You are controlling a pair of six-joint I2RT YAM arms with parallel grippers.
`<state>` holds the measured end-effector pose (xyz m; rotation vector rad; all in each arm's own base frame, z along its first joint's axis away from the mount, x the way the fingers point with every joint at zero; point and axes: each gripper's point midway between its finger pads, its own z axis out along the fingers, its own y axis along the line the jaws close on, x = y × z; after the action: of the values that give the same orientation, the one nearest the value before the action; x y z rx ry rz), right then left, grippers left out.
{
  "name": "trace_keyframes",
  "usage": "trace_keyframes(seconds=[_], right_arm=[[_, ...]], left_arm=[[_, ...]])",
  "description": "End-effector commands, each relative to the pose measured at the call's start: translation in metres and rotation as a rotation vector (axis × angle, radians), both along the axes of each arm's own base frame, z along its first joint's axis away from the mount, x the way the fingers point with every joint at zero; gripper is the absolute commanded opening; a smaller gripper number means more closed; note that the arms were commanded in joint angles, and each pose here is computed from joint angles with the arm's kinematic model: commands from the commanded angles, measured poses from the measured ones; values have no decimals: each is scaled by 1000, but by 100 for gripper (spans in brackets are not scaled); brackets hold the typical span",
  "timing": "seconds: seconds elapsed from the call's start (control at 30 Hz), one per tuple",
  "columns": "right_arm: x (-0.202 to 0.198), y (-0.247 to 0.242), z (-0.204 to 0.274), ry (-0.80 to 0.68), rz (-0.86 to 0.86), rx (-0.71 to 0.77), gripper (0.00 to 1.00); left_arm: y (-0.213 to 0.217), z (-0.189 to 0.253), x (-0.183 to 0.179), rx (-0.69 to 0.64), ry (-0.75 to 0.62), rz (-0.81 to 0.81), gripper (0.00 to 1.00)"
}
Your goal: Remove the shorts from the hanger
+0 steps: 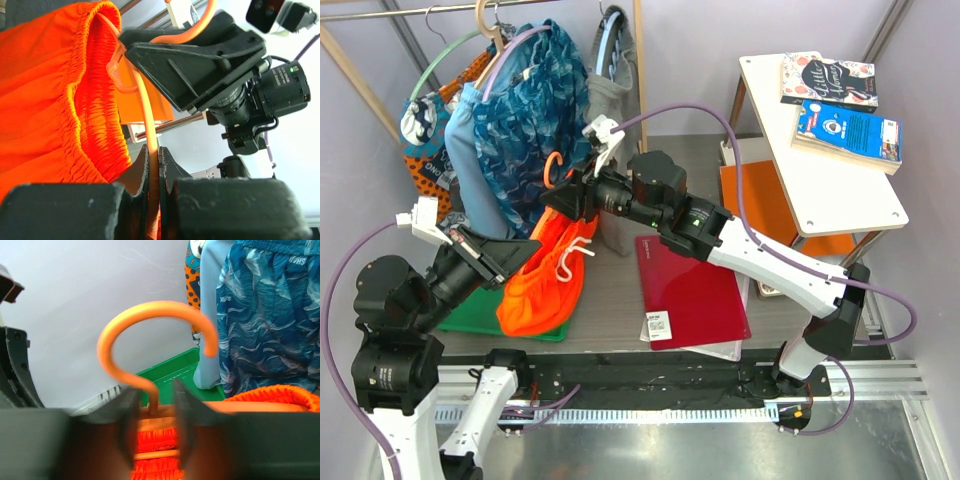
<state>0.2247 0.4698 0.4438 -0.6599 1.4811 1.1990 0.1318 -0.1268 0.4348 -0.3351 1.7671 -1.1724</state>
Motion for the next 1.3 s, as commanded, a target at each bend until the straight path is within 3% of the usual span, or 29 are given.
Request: trace_keyframes(seconds=[0.0,0.07,0.13,0.17,0.2,0.3,0.37,0.43,0.5,0.67,1.27], right_arm=[[6,-8,22,-54,-61,55,20],[7,-11,25,-52,-74,56,1],[9,-20,31,-46,-108,45,1],[16,-27,29,-34,-161,24,1],[16,-32,33,-35,-179,23,1],[26,-55,37,-12,-294,-10,1],[32,-68,32,3,-363,-43,1],[44,-86,33,14,-472,-53,1],[52,-102,33,23,-562,-72,1],[56,-119,31,30,-636,-115,1],[39,-109,32,8,-506,-99,1]], left_arm=[[-6,27,-11,-25,-119,-49,0],[-5,28,-12,-3,-120,-46,1],[6,39,-14,114,-183,4,16],[21,21,-11,211,-129,78,22],[29,22,-10,246,-121,124,36],[39,33,-15,262,-152,180,57],[36,29,-15,237,-155,173,62],[27,25,-9,203,-152,128,63],[20,17,-4,200,-127,80,55],[18,-5,17,224,-62,60,55],[9,-20,41,223,-84,5,59]])
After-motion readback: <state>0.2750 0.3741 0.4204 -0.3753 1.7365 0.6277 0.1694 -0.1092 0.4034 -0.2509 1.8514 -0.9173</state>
